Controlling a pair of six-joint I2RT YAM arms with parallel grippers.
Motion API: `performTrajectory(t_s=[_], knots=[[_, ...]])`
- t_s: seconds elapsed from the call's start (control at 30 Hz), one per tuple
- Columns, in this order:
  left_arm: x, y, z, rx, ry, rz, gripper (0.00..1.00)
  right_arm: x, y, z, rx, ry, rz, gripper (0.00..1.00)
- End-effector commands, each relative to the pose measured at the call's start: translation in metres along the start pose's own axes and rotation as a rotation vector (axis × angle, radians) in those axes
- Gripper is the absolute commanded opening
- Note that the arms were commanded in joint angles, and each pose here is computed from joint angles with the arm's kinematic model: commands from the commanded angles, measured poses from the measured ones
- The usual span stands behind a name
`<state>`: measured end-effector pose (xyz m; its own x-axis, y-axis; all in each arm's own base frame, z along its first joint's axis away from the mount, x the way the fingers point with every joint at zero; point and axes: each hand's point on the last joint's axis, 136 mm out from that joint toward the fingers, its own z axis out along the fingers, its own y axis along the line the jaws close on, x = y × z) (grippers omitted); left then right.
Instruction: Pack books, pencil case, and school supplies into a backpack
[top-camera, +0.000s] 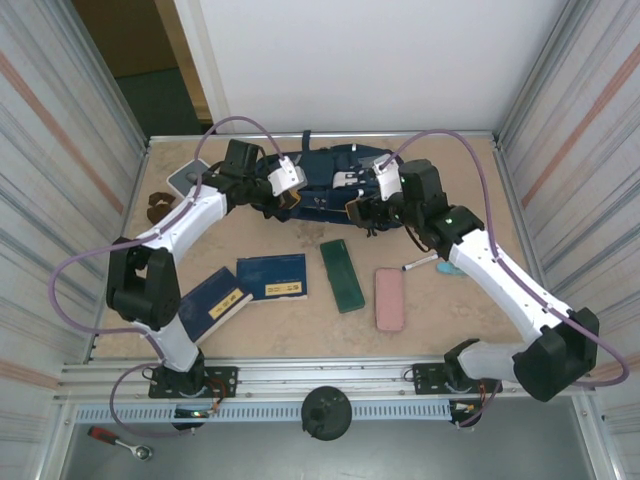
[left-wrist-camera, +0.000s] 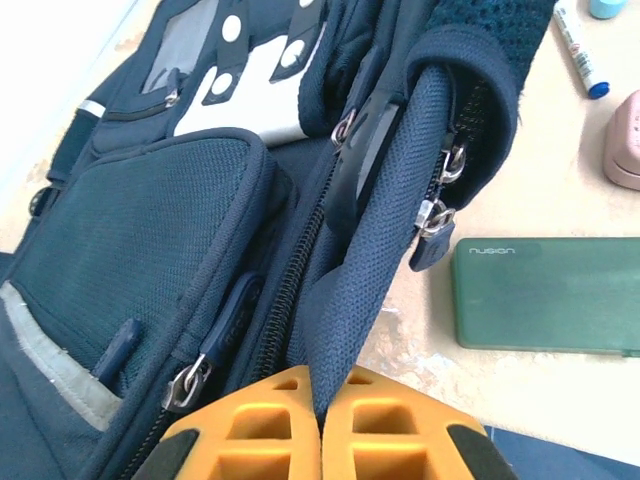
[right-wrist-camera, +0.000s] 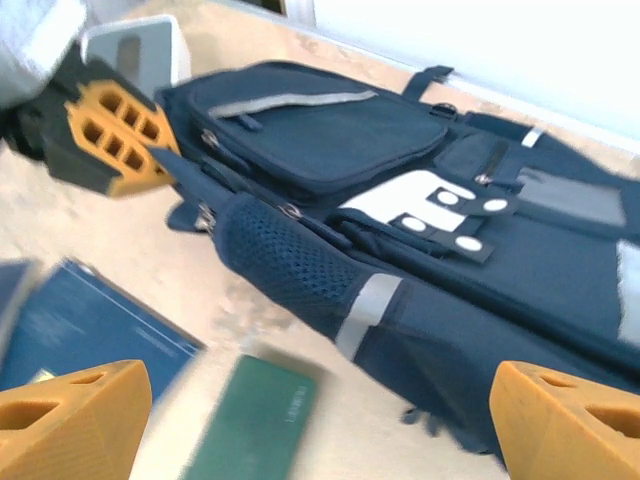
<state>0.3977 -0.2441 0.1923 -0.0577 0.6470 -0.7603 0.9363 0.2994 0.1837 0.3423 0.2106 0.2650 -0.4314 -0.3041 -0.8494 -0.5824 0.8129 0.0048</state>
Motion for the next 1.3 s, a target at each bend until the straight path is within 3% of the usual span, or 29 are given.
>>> performTrajectory(t_s=[0.0,0.2,0.37,0.57,0.7,0.83,0.97,1.1,1.27], knots=[[-0.026,-0.01,-0.011,0.073,-0.088,0.032,0.0,0.003,-0.004,0.017,-0.021,0.046,-0.274,0.88],[-0.023,-0.009,-0.007,0.082,-0.079,0.029,0.01,0.007,0.01,0.05,-0.175,0.06,-0.386,0.86],[-0.025,-0.007,-0.005,0.087,-0.087,0.009,0.04,0.024,0.009,0.073,-0.213,0.135,-0.41,0.75],[-0.034,-0.005,-0.01,0.059,-0.14,-0.023,0.11,0.016,0.007,0.086,-0.185,0.133,-0.384,0.31],[-0.033,-0.001,-0.018,-0.037,-0.167,-0.066,0.31,0.012,0.009,0.081,-0.216,0.154,-0.336,0.02],[-0.025,-0.01,-0.033,-0.192,-0.18,-0.131,0.47,0.002,0.011,0.071,-0.237,0.127,-0.287,0.0],[-0.006,-0.039,-0.032,-0.391,-0.122,-0.084,0.59,-0.006,0.013,0.065,-0.236,0.124,-0.189,0.0],[-0.003,-0.066,-0.021,-0.505,-0.107,-0.076,0.6,-0.008,0.018,0.061,-0.255,0.134,-0.088,0.0],[-0.007,-0.073,-0.003,-0.621,-0.074,-0.059,0.6,-0.013,0.018,0.057,-0.255,0.147,-0.016,0.0]])
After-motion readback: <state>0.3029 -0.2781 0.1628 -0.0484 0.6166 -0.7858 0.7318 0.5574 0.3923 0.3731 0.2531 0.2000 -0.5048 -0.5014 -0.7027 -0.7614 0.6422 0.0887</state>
